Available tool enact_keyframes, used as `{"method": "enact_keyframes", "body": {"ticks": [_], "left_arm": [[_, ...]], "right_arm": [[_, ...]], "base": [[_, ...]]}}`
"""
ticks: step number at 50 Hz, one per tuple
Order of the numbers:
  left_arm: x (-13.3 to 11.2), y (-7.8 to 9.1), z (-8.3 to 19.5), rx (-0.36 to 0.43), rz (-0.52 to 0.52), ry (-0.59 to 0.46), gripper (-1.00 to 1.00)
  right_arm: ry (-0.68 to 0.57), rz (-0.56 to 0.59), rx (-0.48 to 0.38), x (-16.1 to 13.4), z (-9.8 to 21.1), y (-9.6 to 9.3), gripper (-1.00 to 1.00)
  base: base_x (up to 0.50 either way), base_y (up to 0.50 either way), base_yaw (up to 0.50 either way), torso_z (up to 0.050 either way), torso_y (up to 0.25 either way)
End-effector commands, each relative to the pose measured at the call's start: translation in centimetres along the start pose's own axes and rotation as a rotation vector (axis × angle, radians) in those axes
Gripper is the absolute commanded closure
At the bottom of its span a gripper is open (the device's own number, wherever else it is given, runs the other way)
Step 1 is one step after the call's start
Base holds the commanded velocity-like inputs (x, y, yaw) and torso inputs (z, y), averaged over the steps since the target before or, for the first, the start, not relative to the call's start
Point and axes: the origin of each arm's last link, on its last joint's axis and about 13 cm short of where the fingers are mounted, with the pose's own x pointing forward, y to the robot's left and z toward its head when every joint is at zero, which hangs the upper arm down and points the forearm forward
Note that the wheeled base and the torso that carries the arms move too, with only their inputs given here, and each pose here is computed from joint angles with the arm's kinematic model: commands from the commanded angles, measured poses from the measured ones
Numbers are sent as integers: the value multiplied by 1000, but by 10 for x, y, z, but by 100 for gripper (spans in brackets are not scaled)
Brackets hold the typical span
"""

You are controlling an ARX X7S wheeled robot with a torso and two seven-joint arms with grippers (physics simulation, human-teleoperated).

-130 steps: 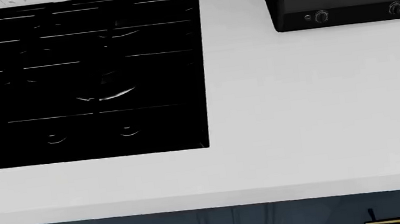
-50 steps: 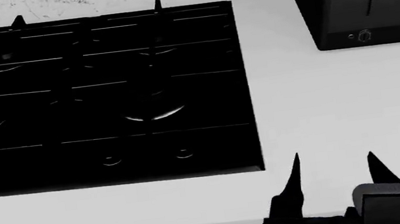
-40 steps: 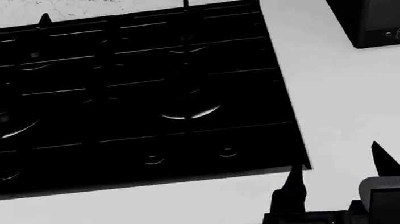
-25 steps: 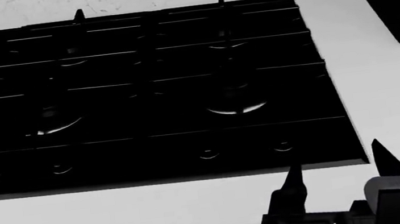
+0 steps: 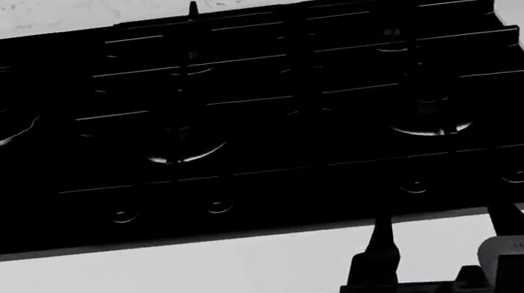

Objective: Stack the bowls from largest to smallest.

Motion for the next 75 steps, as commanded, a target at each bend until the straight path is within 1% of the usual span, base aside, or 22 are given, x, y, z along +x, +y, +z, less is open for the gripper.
{"method": "enact_keyframes", "body": {"ticks": [1,10,13,17,18,21,23,25,26,30,35,46,47,49,51,55,61,66,68,70,73,75], "left_arm": [[-12,6,1,-8,19,16,-100],[-15,7,1,-3,21,19,-100],[-6,4,-2,-1,19,24,-100],[-8,4,-2,1,16,28,-100],[0,2,-3,1,15,29,-100],[-1,2,-2,2,15,28,-100],[-8,4,-2,1,16,29,-100],[1,2,-2,2,16,29,-100],[-7,4,-2,2,17,29,-100],[-13,7,-2,2,18,30,-100],[-8,5,-3,4,16,34,-100],[-12,7,-4,1,14,37,-100],[-7,5,-5,2,13,38,-100],[-11,6,-5,3,14,40,-100],[-1,4,-5,3,15,42,-100],[2,3,-6,0,16,42,-100],[-1,2,-7,8,0,41,-100],[-10,4,-5,0,-1,43,-100],[-2,2,-5,3,1,41,-100],[-6,2,-5,4,2,44,-100],[-1,2,-6,4,2,48,-100],[-11,5,-5,6,1,49,-100]], "right_arm": [[-4,7,-1,-2,1,1,-100],[-2,9,6,-2,1,1,-100],[-9,-1,18,0,4,-1,-100],[-11,-10,14,2,4,-2,-100],[-10,-8,12,1,3,-1,-100],[-11,-5,5,0,3,-1,-100],[-12,-9,6,1,3,-2,-100],[-13,-9,5,1,3,-2,-100],[-12,-7,3,0,3,-1,-100],[-11,-6,1,0,2,-1,-100],[-8,-11,-1,1,2,-2,-100],[-11,-8,-12,1,1,-1,-100],[-12,-11,-13,1,1,-1,-100],[-11,-10,-15,1,0,-1,-100],[-12,-9,-16,1,0,-1,-100],[-10,-16,-14,1,0,-1,-100],[-7,-15,-14,0,0,-1,-100],[-10,-10,-12,-1,2,-1,-100],[-11,-9,-12,-2,2,-1,-100],[-10,-9,-11,-2,2,-1,-100],[-9,-12,-15,-1,1,-1,-100],[-10,-12,-15,-1,1,-1,-100]], "base": [[0,500,0,0,0],[0,500,0,0,0],[0,500,0,0,0],[0,500,0,0,0],[0,500,0,0,0],[0,500,0,0,0],[0,500,0,0,0],[0,500,0,0,0],[0,500,0,0,0],[0,500,0,0,0],[0,500,0,0,0],[0,500,0,0,0],[0,500,0,0,0],[0,500,0,0,0],[0,500,0,0,0],[0,500,0,0,0],[0,500,0,0,0],[0,500,0,0,0],[-1,500,0,0,0],[-1,500,0,0,0],[-1,500,0,0,0],[-1,500,0,0,0]]}}
